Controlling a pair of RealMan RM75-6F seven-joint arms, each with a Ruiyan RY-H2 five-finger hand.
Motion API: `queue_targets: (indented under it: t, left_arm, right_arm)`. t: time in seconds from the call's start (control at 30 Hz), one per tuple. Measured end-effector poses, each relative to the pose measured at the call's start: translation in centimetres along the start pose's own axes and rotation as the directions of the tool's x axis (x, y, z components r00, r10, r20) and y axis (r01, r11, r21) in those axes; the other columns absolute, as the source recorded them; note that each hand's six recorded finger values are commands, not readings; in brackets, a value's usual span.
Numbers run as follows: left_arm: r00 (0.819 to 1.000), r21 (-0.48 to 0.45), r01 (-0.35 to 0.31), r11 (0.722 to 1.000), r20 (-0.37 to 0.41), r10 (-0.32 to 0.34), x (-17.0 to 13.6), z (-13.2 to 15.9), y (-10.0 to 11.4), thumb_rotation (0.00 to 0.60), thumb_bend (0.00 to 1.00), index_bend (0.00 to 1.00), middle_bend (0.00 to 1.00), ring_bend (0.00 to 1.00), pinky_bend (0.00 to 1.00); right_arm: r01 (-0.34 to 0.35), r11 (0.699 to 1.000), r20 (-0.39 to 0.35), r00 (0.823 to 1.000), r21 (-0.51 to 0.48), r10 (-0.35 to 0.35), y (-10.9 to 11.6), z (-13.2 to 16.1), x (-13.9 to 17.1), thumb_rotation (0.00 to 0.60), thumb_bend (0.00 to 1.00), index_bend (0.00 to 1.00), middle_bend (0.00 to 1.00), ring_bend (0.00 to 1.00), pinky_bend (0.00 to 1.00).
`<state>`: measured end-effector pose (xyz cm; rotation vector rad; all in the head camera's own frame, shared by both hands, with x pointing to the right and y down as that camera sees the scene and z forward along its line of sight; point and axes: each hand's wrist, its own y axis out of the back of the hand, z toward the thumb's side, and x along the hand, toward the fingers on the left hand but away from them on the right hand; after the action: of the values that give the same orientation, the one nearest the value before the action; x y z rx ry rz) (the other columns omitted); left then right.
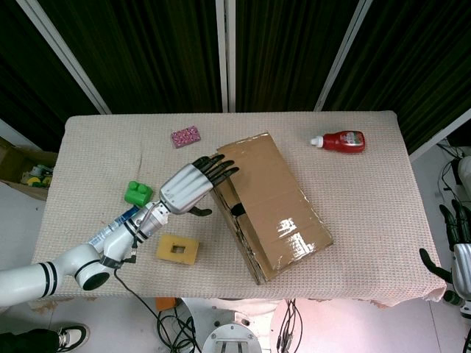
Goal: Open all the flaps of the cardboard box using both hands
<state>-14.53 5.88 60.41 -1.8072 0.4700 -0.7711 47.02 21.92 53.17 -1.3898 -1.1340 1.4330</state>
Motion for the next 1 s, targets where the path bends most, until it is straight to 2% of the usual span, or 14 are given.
queue_targets:
  t: [0.47, 1.0]
  left_arm:
    - [1.000, -0.005, -0.017, 1.000, 0.018, 0.017, 1.0, 0.7, 0.2, 0.494, 0.03, 0.06, 0.10, 0.07, 0.23]
    - [0.999, -0.082, -0.035, 0.996, 0.006, 0.036, 3.2, 1.8, 0.7, 0.501, 0.04, 0.07, 0.12, 0.09, 0.23]
  right_arm:
    - [-0.013, 1.000, 0.007, 1.000, -0.001, 0.013, -0.4, -0.4, 0.1, 0.600, 0.22, 0.00, 0.00, 0.00, 0.00]
    - [-0.022, 1.000, 0.023, 0.999, -0.008, 0.022, -0.6, -1.5, 0.3, 0.600, 0.22, 0.00, 0.00, 0.00, 0.00]
